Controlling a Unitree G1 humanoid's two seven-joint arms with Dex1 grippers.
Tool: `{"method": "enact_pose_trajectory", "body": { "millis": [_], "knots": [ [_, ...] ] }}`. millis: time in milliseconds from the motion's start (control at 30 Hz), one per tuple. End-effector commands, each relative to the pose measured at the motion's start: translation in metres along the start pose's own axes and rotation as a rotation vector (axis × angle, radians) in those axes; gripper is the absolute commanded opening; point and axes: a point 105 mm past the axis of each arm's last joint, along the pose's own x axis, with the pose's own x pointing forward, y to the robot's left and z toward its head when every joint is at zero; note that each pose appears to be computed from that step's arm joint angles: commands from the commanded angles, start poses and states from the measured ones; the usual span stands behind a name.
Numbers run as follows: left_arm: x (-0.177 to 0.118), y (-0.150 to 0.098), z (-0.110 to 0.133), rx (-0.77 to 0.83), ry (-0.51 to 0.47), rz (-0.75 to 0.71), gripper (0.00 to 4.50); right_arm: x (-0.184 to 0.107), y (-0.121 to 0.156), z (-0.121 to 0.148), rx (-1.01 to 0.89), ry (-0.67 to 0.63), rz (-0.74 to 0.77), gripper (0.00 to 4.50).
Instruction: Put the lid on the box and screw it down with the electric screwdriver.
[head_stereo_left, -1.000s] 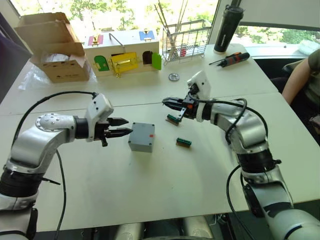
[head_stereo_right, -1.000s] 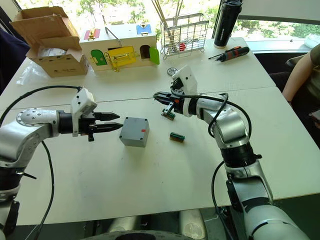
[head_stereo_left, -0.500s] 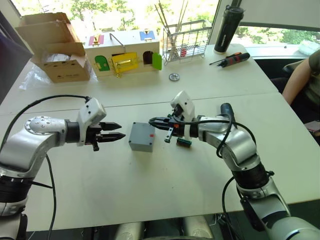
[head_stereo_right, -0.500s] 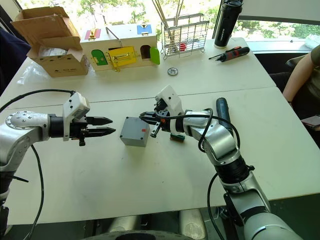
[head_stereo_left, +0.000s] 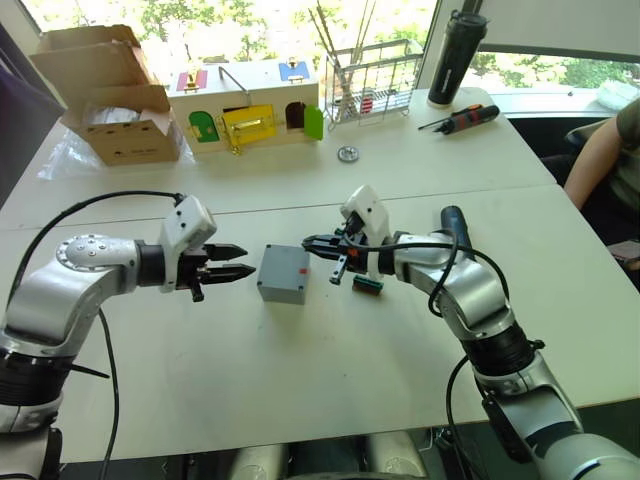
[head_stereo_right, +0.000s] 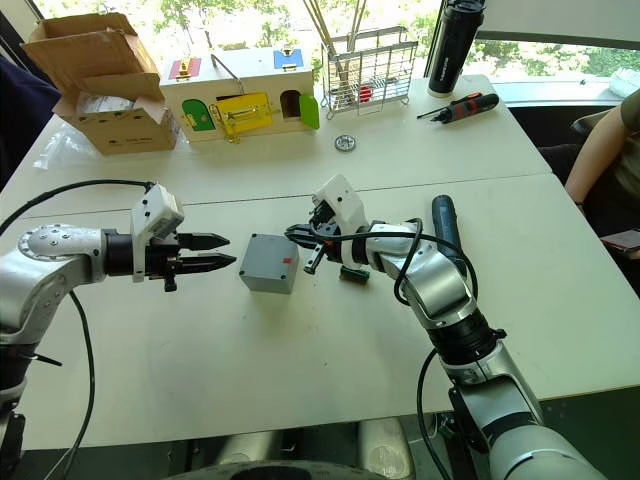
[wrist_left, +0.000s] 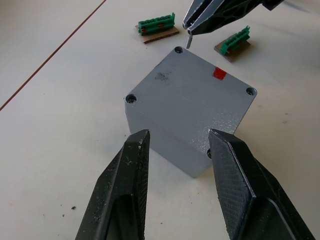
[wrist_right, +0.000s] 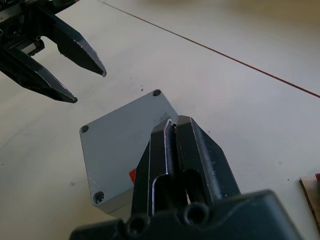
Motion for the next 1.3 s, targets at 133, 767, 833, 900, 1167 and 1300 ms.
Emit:
{"method": "enact_pose_trajectory", "body": {
  "millis": [133,767,833,900,1167,1300],
  "knots": [
    [-0.002,-0.001,0.013,0.045,-0.03,0.009,1.87,0.004,-0.002,0.006,-0.028,-0.029,-0.001,0.05],
    [-0.001,-0.001,0.014,0.043,-0.038,0.011,1.87,0.002,-0.008,0.004,-0.038,-0.018,-0.021,0.05],
    [0.0,-0.002,0.014,0.044,-0.039,0.01,1.87,0.002,-0.008,0.003,-0.037,-0.012,-0.02,0.05],
    [0.001,-0.002,0.014,0.044,-0.04,0.009,1.87,0.002,-0.007,0.0,-0.037,-0.004,-0.019,0.05],
    [0.002,-0.002,0.016,0.045,-0.046,0.007,1.87,0.008,-0.004,-0.003,-0.031,0.003,-0.002,0.05],
    [0.002,-0.002,0.016,0.044,-0.049,0.006,1.87,0.008,-0.003,-0.004,-0.033,0.006,0.007,0.05]
  ]
}}
